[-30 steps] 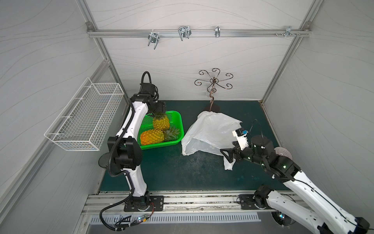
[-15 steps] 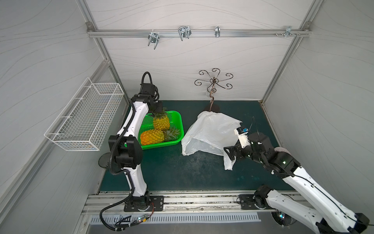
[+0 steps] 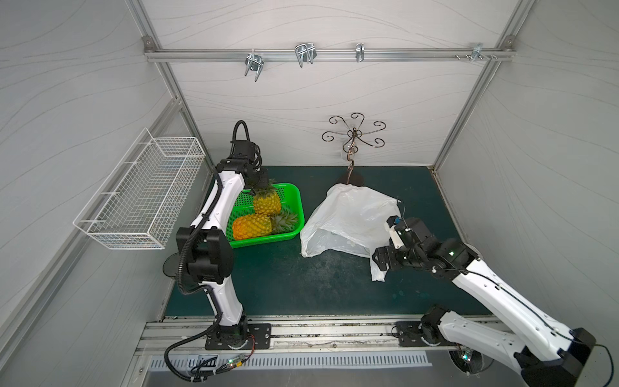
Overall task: Place the pineapple into a plastic bag & tie a knot
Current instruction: Pick up the pineapple from the basket.
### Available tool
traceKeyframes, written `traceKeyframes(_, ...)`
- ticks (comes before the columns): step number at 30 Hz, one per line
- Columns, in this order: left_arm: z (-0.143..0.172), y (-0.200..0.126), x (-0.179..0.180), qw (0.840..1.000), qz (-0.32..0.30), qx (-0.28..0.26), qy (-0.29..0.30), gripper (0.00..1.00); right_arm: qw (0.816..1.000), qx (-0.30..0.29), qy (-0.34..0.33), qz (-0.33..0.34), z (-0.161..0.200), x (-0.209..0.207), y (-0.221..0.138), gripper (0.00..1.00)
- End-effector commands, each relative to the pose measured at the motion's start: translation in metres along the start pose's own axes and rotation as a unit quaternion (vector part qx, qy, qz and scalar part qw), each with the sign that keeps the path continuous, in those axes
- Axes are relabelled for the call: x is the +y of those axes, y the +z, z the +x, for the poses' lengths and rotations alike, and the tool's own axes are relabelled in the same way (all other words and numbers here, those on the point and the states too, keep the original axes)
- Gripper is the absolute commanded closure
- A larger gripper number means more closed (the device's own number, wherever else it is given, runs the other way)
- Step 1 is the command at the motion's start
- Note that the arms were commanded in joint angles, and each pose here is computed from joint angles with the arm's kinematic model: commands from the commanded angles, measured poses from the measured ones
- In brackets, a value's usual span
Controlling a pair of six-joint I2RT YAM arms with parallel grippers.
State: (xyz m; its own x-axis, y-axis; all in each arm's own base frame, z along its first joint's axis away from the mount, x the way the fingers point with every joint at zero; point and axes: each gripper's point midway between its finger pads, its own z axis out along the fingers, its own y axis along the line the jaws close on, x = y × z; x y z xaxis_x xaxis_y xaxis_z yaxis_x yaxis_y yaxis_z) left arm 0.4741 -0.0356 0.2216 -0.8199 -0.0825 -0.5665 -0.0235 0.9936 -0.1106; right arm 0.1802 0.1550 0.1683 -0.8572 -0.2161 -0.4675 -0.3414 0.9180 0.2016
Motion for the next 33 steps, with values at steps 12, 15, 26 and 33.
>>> traceKeyframes(12, -0.050, -0.095, -0.028, 0.987, 0.076, -0.134, -0.049, 1.00, 0.996, 0.044, 0.079, -0.024, 0.011, 0.016, 0.049, 0.34)
traceKeyframes(15, -0.062, -0.122, -0.031, 0.982, 0.083, -0.164, -0.048, 1.00, 0.994, 0.042, 0.092, -0.027, 0.007, 0.018, 0.055, 0.52)
traceKeyframes(26, -0.044, -0.208, -0.094, 0.936, 0.254, -0.235, -0.068, 1.00, 0.988, 0.003, 0.139, -0.075, -0.030, 0.038, 0.042, 1.00)
traceKeyframes(33, -0.006, -0.264, -0.140, 0.890, 0.366, -0.268, -0.045, 1.00, 0.972, -0.015, 0.198, -0.124, -0.056, 0.047, 0.023, 1.00)
